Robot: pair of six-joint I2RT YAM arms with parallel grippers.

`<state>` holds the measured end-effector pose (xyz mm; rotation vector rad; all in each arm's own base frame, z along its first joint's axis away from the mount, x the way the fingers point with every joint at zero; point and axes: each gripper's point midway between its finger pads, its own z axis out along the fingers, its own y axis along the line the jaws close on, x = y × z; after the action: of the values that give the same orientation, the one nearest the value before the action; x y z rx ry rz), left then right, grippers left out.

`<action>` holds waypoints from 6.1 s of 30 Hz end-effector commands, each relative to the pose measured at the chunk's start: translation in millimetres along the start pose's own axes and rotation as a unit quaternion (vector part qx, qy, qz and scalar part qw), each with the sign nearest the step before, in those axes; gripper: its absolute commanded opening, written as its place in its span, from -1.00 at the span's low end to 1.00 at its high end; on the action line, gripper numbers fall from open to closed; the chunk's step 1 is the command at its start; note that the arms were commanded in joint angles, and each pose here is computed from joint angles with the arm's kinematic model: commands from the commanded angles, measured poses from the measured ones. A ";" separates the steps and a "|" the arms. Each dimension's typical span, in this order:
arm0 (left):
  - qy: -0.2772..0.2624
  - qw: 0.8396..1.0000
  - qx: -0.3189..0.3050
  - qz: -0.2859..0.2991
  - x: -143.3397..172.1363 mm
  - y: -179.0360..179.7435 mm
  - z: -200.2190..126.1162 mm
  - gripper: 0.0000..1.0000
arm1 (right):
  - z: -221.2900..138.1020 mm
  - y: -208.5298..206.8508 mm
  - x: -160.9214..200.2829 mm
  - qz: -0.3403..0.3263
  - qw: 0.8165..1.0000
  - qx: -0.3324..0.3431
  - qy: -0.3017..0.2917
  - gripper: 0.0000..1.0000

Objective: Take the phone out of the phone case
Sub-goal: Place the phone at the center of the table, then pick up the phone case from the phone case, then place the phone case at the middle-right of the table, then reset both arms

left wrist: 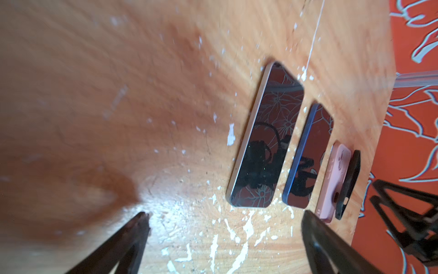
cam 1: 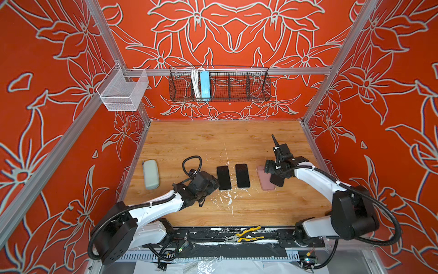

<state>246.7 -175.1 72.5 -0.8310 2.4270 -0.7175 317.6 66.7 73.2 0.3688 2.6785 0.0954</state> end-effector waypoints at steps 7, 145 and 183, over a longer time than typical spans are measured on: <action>-0.062 0.998 -0.004 -0.011 -40.0 27.8 -24.6 0.95 | 12.2 -2.2 -2.7 0.004 1.000 0.015 0.009 0.11; -0.329 0.889 -0.107 0.300 -220.6 75.6 -49.2 0.95 | -86.2 -60.7 -71.1 -0.098 0.924 0.030 -0.369 0.95; -0.276 0.893 -0.047 0.352 -212.3 70.8 -1.3 0.95 | 6.2 -52.8 -77.9 -0.128 0.920 -0.001 -0.372 0.95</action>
<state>359.3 13.5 75.7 -0.1229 2.0447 -0.0626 368.6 -7.5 85.2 0.0346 1.9736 -0.1413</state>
